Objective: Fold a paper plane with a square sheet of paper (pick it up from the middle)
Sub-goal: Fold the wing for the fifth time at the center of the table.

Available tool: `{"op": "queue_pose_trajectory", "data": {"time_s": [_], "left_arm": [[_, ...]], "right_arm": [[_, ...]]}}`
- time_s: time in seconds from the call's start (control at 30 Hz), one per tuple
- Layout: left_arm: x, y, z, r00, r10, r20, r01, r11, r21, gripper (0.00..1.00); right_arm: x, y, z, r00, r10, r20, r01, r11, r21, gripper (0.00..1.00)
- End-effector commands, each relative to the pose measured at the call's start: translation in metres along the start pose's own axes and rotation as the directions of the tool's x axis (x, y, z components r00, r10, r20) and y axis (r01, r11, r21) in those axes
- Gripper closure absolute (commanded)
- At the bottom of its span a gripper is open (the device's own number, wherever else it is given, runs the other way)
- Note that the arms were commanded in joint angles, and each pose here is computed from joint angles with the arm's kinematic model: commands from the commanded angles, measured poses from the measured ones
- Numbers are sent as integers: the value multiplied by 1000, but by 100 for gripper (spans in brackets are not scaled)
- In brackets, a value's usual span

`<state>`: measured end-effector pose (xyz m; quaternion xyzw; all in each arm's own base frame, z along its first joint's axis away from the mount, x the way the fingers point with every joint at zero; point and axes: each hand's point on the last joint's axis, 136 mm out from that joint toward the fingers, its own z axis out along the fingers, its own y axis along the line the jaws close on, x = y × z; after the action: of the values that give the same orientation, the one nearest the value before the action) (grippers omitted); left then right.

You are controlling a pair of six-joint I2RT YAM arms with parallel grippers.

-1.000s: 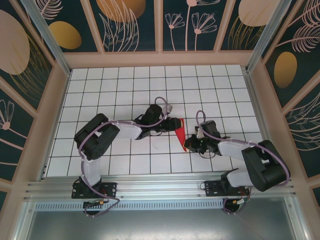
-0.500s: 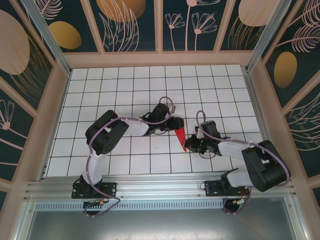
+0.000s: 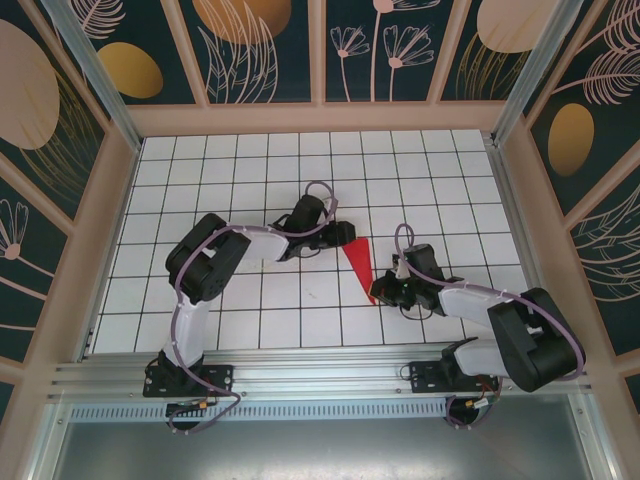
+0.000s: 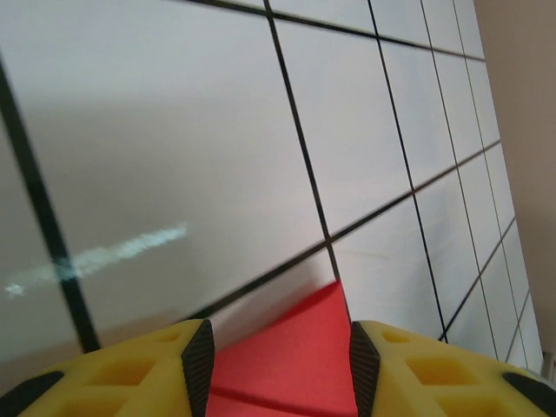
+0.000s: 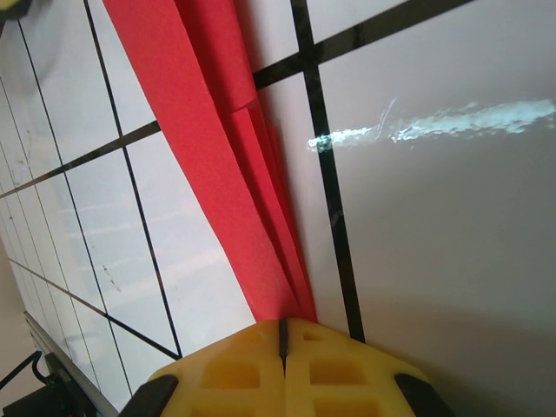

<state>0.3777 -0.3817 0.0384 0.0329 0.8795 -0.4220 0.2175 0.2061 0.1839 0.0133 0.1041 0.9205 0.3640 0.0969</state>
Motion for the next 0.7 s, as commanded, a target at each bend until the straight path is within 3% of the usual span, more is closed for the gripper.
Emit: {"op": "queue_pose_trajectory", "data": {"time_s": [0.0,0.2,0.43,0.57,0.67], "left_arm": [[-12,13,2,999,33,7,-33,999,-43,53],[-27,-13,-19,998,56,43,-55,998,-10,51],[-18,-35,-59,997,-31,76,26,998,65,50],[3,-38,-78,995,-76,72,70,995,74,50],[21,-38,-83,995,-82,55,79,996,46,49]], "right_arm": [[34,-51,-2,993,90,-80,-74,980,183,94],[23,-35,-3,996,64,-63,-54,989,137,93],[1,23,-15,999,-40,-17,39,998,-48,86],[-18,47,-38,990,-97,100,104,992,-70,76],[-32,38,-53,974,-98,205,99,995,4,60]]}}
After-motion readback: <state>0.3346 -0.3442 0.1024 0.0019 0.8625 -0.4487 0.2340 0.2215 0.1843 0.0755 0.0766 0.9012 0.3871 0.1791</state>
